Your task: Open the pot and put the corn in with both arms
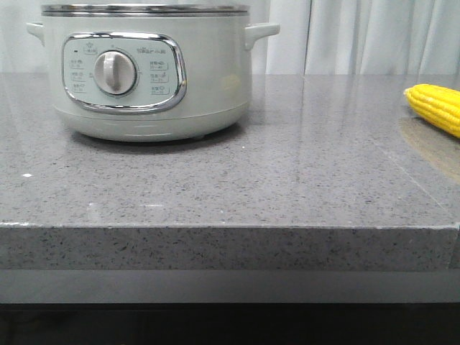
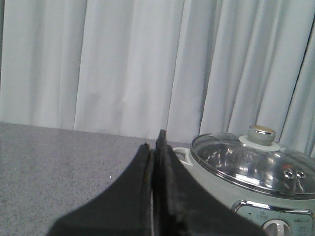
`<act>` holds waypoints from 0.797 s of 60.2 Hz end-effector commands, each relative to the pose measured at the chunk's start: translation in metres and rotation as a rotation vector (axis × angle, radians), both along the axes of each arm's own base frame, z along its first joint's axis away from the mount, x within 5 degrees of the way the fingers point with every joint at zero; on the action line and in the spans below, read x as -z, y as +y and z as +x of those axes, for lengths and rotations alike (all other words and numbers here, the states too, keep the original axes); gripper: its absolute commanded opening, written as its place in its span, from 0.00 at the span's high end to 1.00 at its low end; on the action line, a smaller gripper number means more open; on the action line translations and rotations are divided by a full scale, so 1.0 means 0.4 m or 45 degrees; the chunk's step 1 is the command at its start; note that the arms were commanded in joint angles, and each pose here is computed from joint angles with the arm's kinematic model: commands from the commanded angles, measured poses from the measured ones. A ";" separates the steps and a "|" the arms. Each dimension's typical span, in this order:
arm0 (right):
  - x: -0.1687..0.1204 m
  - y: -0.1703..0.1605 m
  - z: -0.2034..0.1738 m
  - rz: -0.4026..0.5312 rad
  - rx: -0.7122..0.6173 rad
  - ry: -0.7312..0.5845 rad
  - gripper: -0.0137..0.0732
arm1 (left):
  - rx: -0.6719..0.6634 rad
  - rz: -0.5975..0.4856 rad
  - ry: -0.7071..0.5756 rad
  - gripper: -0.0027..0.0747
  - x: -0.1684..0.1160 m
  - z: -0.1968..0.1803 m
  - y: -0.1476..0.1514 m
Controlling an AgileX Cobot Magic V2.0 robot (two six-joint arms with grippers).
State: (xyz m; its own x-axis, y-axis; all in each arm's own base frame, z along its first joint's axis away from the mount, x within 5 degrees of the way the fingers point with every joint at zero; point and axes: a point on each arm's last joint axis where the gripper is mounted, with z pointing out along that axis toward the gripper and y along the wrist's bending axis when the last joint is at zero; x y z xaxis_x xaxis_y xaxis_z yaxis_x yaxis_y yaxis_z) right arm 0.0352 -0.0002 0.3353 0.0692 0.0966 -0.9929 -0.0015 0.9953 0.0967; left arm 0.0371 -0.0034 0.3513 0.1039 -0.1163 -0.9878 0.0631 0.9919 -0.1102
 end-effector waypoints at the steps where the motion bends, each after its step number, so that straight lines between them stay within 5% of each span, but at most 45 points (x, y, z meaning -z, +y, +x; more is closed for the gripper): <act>1: -0.068 0.000 0.012 -0.002 -0.003 -0.031 0.92 | -0.003 -0.005 0.000 0.99 -0.065 0.024 0.000; 12: -0.111 0.000 0.069 -0.001 -0.004 0.134 0.92 | 0.002 0.001 0.145 0.99 -0.087 0.085 -0.002; 35: -0.074 0.000 0.169 0.000 -0.004 0.346 0.92 | 0.001 0.004 0.295 0.99 -0.060 0.165 -0.004; 48: -0.062 0.000 0.191 0.001 -0.004 0.408 0.90 | -0.044 0.125 0.340 0.99 -0.049 0.193 0.004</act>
State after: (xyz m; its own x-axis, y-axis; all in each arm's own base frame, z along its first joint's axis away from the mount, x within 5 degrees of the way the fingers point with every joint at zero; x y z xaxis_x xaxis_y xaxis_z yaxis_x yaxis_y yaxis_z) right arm 0.1072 -0.0006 0.3457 -0.3242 0.0986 -0.9408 0.0368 0.9951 0.0916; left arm 0.1098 -0.0032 0.3547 -0.2527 -0.0420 -0.9666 0.0176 0.9987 -0.0480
